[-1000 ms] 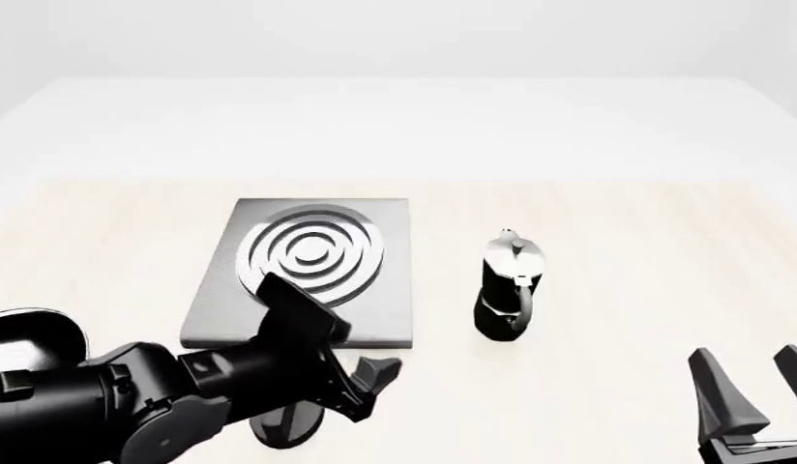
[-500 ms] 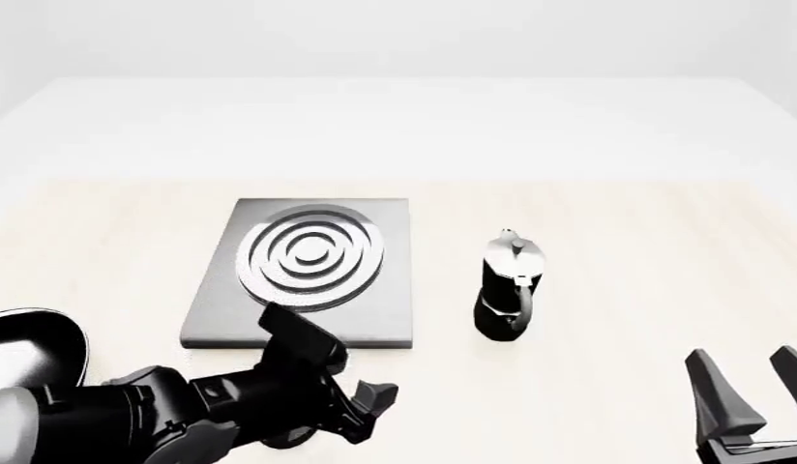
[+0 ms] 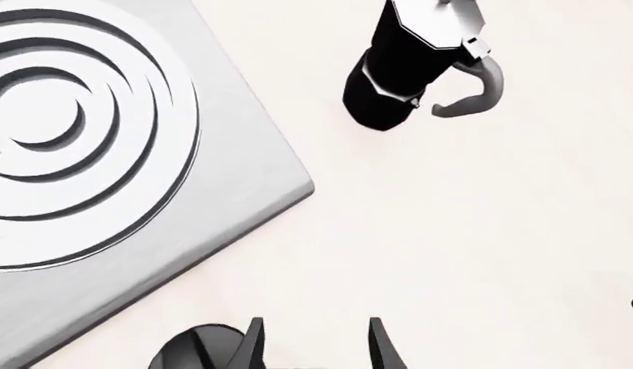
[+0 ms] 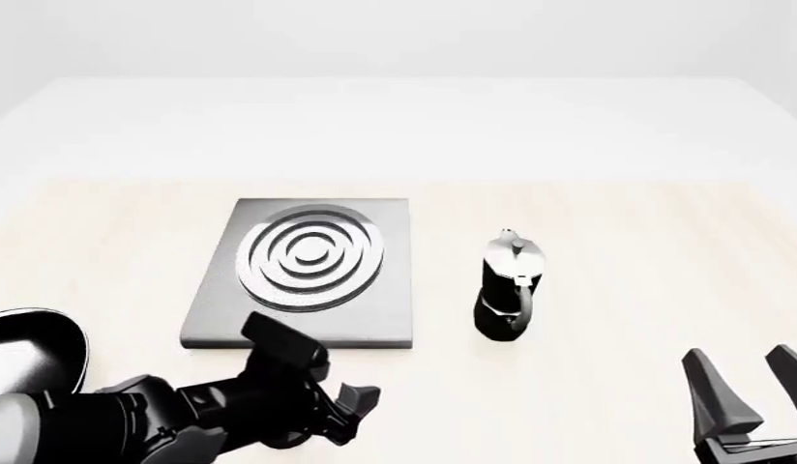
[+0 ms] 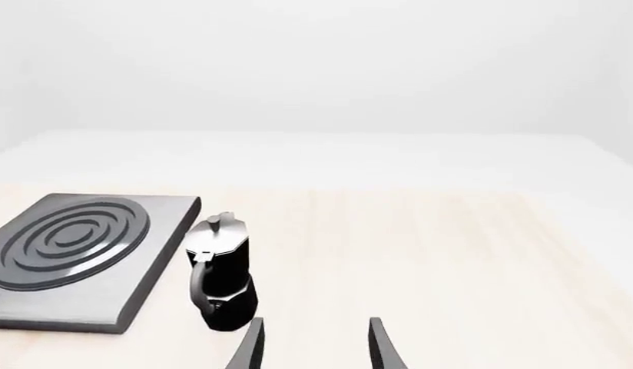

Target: Turn on the stove and put the moka pot on it.

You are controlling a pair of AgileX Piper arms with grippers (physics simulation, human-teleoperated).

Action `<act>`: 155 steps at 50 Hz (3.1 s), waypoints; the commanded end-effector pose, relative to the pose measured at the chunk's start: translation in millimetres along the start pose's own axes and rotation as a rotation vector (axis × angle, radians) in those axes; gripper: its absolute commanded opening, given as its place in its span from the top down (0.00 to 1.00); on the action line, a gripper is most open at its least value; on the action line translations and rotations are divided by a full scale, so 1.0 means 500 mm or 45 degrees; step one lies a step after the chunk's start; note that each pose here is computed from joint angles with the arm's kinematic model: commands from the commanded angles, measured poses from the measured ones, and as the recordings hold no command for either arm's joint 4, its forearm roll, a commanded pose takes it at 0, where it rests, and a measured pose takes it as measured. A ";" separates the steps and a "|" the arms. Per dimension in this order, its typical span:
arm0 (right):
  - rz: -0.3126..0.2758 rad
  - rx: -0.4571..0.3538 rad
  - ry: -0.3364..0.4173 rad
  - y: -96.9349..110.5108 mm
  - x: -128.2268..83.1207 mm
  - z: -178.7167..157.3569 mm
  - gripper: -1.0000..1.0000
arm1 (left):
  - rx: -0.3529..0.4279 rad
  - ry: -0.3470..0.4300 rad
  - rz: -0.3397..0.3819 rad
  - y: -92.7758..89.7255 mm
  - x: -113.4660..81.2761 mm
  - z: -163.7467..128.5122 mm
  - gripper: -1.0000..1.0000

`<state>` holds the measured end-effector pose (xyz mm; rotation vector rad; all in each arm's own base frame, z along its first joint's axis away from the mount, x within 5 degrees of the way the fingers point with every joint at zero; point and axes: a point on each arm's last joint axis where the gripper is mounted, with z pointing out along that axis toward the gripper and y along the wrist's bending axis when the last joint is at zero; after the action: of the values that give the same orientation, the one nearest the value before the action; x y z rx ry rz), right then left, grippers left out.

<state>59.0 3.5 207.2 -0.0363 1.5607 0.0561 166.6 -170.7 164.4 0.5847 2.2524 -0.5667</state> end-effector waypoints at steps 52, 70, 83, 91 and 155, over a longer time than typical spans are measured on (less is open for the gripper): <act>0.006 -0.028 0.006 0.003 -0.003 0.011 0.00 | -0.115 0.000 -0.108 0.060 0.022 -0.005 0.00; 0.006 -0.037 0.008 0.004 -0.004 0.016 0.00 | -0.159 0.005 -0.147 0.081 0.031 -0.006 0.00; 0.001 -0.050 0.000 0.006 -0.007 0.025 0.00 | -0.183 -0.019 -0.153 0.091 0.023 -0.022 0.00; 0.001 -0.059 -0.002 0.007 -0.008 0.028 0.00 | -0.197 -0.023 -0.157 0.098 0.024 -0.028 0.00; -0.113 -0.279 -0.047 0.034 -0.117 0.030 0.00 | -0.698 -1.054 0.008 0.090 0.024 -0.455 0.00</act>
<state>65.8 15.4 246.9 -0.2024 1.4966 0.1531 73.4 -12.0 325.5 0.0761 1.5267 -0.1790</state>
